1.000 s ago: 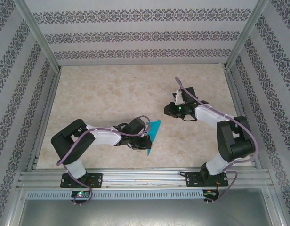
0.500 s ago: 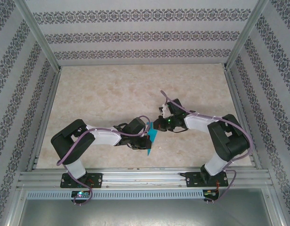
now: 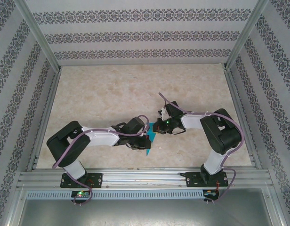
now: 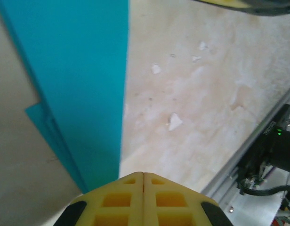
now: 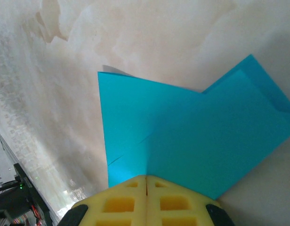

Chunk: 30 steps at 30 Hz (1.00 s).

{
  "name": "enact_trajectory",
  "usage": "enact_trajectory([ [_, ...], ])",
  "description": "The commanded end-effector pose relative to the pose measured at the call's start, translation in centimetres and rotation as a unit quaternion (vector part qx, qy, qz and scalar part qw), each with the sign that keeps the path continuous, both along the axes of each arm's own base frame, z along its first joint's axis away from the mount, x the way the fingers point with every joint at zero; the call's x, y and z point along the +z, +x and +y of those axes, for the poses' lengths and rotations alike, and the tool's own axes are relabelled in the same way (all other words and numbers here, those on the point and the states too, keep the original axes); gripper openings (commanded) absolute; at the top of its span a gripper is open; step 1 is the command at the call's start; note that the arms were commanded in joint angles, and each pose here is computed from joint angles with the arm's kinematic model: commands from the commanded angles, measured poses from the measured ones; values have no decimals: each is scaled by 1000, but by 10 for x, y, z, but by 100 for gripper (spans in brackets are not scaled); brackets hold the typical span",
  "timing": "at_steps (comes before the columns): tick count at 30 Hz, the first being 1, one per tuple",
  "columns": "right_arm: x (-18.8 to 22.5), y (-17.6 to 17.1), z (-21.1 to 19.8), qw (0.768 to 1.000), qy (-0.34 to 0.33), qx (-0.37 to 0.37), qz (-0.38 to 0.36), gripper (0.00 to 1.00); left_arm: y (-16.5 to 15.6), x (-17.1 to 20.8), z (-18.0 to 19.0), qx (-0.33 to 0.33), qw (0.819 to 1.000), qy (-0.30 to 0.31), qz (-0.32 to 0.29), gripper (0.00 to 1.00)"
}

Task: Fold a paper plane with a square sheet of paper (fold left side to right side)
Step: Fold the wing for the fifth time at the center of the table.

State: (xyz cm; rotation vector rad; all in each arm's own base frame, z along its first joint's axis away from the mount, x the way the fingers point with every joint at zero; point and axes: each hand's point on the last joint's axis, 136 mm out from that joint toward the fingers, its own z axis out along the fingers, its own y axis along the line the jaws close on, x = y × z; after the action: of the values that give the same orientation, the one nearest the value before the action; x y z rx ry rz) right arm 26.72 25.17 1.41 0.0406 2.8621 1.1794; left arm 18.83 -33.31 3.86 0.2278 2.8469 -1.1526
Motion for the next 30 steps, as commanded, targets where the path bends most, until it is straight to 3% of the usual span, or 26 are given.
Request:
enact_trajectory([
  [1,-28,-11,-12,998,-46,-11,37,0,-3,21,-9,-7,999,-32,6,0],
  [8,-32,-13,-15,998,-55,-11,42,0,-19,6,-6,-9,999,-25,28,0],
  [30,-36,-16,-20,996,-71,-5,47,0,-26,-23,-1,-3,999,-10,52,0],
])
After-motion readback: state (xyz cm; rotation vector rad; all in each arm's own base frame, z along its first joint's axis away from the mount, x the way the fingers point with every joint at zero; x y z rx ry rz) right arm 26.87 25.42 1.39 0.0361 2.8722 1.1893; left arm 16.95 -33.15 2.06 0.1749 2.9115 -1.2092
